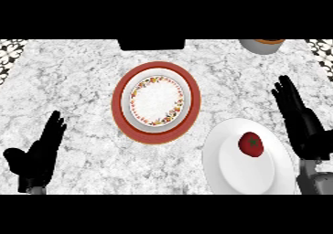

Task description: Pick the tomato from the plate and place it in the plate

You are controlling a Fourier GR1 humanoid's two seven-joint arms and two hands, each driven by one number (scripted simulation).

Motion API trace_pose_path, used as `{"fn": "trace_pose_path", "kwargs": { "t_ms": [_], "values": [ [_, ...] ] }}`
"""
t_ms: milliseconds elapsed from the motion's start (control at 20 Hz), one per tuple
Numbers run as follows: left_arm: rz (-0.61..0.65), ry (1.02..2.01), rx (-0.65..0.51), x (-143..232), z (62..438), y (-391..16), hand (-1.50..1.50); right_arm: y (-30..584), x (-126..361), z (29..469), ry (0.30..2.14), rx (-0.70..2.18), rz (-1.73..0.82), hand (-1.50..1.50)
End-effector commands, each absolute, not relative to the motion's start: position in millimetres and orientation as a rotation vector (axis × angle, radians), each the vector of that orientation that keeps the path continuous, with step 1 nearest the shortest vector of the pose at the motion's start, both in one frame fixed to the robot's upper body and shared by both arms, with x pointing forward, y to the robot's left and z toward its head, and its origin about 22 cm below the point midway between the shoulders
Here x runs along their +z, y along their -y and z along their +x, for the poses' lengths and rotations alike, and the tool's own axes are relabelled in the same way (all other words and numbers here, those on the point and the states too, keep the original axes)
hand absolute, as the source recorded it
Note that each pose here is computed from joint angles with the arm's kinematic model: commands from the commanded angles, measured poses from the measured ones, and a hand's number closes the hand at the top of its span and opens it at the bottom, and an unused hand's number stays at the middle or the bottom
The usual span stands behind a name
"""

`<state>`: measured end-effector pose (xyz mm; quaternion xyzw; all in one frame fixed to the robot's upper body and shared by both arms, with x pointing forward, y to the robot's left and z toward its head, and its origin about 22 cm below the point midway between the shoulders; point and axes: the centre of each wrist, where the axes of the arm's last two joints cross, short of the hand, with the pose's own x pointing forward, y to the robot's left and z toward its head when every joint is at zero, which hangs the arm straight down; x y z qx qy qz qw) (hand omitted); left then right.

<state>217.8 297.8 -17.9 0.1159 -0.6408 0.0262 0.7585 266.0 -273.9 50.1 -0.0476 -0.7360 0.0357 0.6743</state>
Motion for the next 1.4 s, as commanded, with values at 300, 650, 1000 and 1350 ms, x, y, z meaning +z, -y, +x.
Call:
{"fn": "trace_pose_path", "kwargs": {
  "t_ms": [300, 650, 1000, 1350],
  "values": [
    [0.264, 1.585, -0.165, 31.0, 262.1, -282.7, 0.00, 305.5, 39.8, 282.9, 1.535, 0.253, -0.728, -1.50],
    [0.231, 1.567, -0.226, 37.3, 285.2, -264.5, 0.00, 176.9, -29.7, 280.0, 1.401, -0.194, -0.872, -1.50],
    [0.240, 1.549, -0.219, 34.6, 298.6, -254.9, 0.00, 159.5, -28.6, 282.9, 1.376, -0.026, -1.134, -1.50],
    [0.261, 1.550, -0.187, 44.3, 291.0, -267.7, 0.00, 179.2, 38.1, 273.8, 1.116, 0.125, -1.210, -1.50]
  ]
}}
